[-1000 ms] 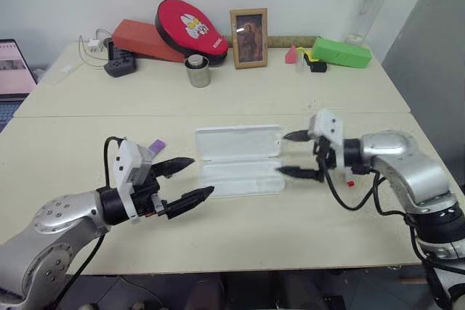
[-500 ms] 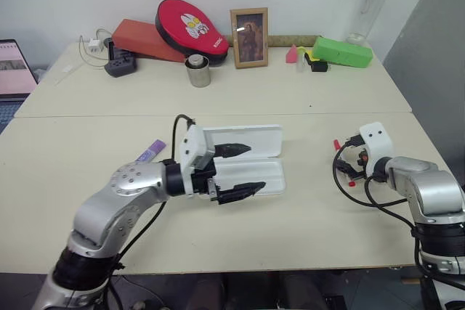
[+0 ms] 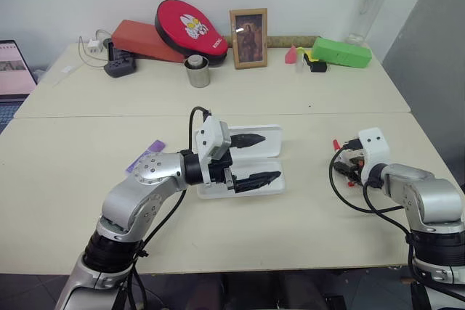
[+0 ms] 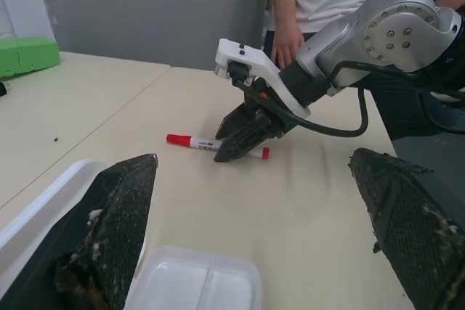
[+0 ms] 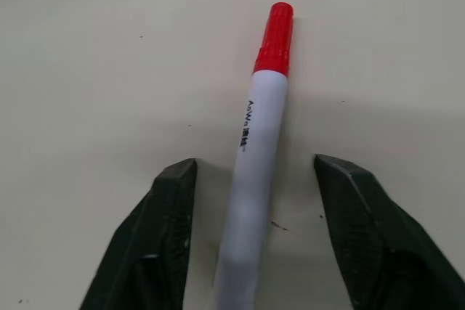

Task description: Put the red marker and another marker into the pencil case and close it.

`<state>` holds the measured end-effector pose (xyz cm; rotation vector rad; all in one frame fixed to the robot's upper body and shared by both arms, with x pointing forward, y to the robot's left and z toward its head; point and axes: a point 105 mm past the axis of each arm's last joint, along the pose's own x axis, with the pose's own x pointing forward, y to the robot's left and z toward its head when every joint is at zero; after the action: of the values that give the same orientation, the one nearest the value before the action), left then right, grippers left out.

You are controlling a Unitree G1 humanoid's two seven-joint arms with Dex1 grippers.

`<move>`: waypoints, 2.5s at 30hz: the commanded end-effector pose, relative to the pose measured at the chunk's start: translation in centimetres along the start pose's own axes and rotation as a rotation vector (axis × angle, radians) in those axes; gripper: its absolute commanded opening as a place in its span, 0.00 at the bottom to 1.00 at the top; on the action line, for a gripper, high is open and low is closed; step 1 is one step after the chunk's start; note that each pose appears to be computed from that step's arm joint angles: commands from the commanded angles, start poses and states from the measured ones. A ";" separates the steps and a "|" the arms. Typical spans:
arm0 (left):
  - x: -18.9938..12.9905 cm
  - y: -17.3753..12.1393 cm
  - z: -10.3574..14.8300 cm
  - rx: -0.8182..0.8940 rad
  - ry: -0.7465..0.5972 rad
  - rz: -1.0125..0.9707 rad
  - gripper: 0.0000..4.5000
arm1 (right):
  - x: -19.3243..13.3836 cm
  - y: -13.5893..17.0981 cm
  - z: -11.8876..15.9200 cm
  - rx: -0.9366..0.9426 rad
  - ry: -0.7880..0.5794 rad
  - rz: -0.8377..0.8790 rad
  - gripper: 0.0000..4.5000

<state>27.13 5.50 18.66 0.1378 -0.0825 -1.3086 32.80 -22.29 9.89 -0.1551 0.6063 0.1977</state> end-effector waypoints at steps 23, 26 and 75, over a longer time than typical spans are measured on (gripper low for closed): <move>-9.5 0.2 -1.8 -0.032 0.172 0.287 1.00 | -3.4 13.3 5.3 -1.051 -0.258 0.800 0.06; -10.7 -0.4 -2.1 -0.054 0.194 0.328 1.00 | -1.9 15.6 6.2 -1.084 -0.285 0.826 0.06; -23.6 9.3 -7.7 -0.152 0.413 0.938 1.00 | -8.2 20.4 11.6 -0.698 -0.574 1.113 0.99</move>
<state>30.55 30.49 12.47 0.1503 0.2865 -0.3392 28.63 -1.29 21.15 -0.4075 0.0137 1.4884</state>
